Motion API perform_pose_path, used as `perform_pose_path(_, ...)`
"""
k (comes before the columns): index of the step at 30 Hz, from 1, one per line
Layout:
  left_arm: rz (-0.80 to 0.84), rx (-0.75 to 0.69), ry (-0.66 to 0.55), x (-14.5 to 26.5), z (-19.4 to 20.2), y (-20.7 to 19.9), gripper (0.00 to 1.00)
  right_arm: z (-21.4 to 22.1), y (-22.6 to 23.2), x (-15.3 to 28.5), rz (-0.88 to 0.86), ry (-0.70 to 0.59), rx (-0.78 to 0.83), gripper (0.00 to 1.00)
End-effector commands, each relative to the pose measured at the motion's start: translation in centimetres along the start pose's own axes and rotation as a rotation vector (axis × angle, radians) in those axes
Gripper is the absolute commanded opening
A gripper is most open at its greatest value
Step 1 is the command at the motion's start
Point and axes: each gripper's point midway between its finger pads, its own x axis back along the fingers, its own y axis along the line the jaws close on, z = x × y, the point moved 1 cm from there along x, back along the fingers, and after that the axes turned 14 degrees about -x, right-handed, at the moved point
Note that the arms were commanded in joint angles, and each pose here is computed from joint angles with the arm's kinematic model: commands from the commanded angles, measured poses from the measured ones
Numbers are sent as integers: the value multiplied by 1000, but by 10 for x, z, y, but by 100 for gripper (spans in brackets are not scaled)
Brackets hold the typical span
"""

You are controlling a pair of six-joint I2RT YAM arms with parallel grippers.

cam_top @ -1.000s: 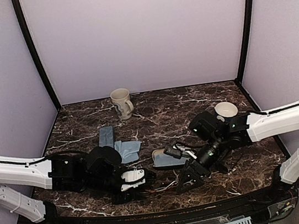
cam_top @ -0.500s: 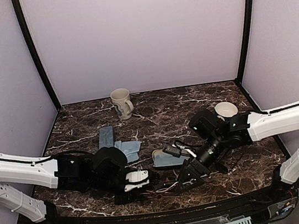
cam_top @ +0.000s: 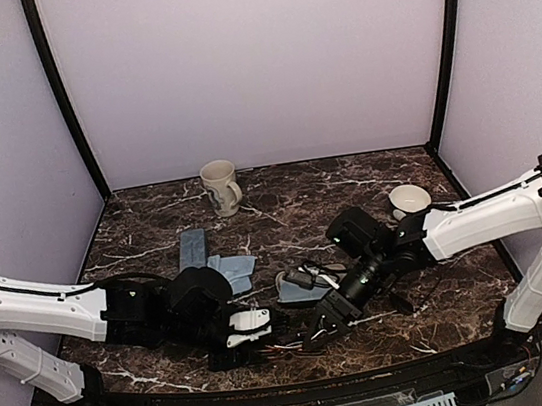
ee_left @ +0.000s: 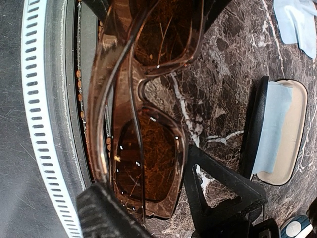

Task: Organize the sunglasses
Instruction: Pass from the left arm to the right

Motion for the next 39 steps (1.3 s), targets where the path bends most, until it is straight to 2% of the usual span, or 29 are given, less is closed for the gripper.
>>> perform_pose_path(1,-16,2,-81,15,-21,5,35,-3,-11,0,20,-23,-18,91)
perform_pose_path(12,-24,18,-167,30,-34,4,34,-6,-18,8,57,-50,-28,87)
perform_pose_path(18,7,87,-160,24,-33,5,34,-24,17,34,71,-155,93,95)
perform_pose_path(24,61,297,-98,12,-25,21,34,-33,31,60,150,-248,151,98)
perform_pose_path(27,93,387,-103,8,-23,29,29,-35,24,73,256,-294,189,98)
perform_pose_path(33,199,540,-234,21,-35,39,27,-37,23,100,480,-419,351,97)
perform_pose_path(39,325,697,-369,39,-50,49,27,-40,26,99,637,-464,477,97)
